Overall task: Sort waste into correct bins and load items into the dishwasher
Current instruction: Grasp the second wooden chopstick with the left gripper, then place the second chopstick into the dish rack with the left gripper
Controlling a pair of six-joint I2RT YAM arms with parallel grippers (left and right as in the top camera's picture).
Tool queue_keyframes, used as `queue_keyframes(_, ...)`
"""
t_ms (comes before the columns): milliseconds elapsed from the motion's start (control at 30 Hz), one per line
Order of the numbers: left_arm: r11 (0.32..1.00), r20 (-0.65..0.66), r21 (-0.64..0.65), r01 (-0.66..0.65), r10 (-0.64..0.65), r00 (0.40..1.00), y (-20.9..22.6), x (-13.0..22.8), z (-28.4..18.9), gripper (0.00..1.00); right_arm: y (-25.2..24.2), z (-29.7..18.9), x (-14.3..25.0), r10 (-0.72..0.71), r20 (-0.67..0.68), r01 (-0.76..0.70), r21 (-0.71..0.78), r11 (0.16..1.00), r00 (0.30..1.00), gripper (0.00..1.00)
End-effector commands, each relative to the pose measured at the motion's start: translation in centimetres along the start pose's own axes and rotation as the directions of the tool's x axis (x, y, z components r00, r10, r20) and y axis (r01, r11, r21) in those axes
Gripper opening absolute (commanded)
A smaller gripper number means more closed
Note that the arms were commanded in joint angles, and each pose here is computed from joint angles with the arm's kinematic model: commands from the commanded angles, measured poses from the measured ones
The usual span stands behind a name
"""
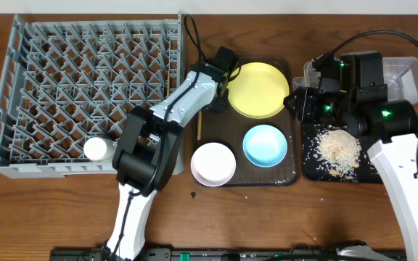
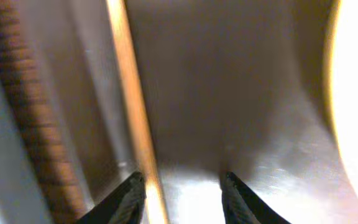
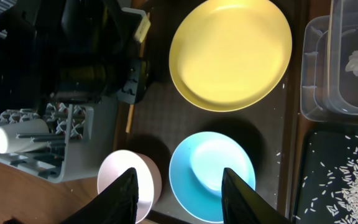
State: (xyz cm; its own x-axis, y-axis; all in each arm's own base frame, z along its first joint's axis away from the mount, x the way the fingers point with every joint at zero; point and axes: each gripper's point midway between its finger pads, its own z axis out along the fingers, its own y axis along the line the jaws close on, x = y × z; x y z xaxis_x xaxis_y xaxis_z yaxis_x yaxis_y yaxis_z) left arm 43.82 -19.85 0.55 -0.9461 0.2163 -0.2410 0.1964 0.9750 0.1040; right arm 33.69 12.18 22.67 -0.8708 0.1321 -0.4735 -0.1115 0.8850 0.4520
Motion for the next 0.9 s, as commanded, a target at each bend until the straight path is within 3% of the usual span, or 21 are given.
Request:
queue_keyframes(0,0.987,-0.107,0.158,0.019,-0.002,0.994,-2.9,2.2,2.0,0.39,0.5,0.0,0.0,-0.008,-0.006,0.008,-0.011,1.0,1.0,0.41)
queue_keyframes(300,0.978,-0.116,0.205,0.029,-0.005,0.993,-3.7,2.3,1.9,0.39,0.4,0.0,0.1,-0.007,-0.009,0.007,-0.01,1.0,1.0,0.41)
queue_keyframes(433,0.979,-0.124,0.202,0.029,-0.004,0.992,-3.9,2.9,2.4,0.23,0.4,0.0,0.1,-0.006,-0.009,0.006,-0.01,1.0,1.0,0.41)
queue_keyframes(600,0.979,-0.121,0.203,0.03,-0.005,0.993,-3.9,2.9,2.2,0.12,0.4,0.0,0.1,-0.006,-0.009,0.006,-0.01,1.0,1.0,0.4)
queue_keyframes(700,0.978,-0.102,0.206,0.042,-0.021,0.995,-3.2,1.9,0.8,0.09,0.5,0.0,0.1,-0.006,-0.009,0.006,-0.01,1.0,1.0,0.4)
queue_keyframes(867,0.968,0.048,0.239,0.074,-0.088,0.995,-0.7,-2.2,-7.2,0.08,0.4,0.0,0.1,-0.007,-0.008,0.007,-0.01,1.0,1.0,0.4)
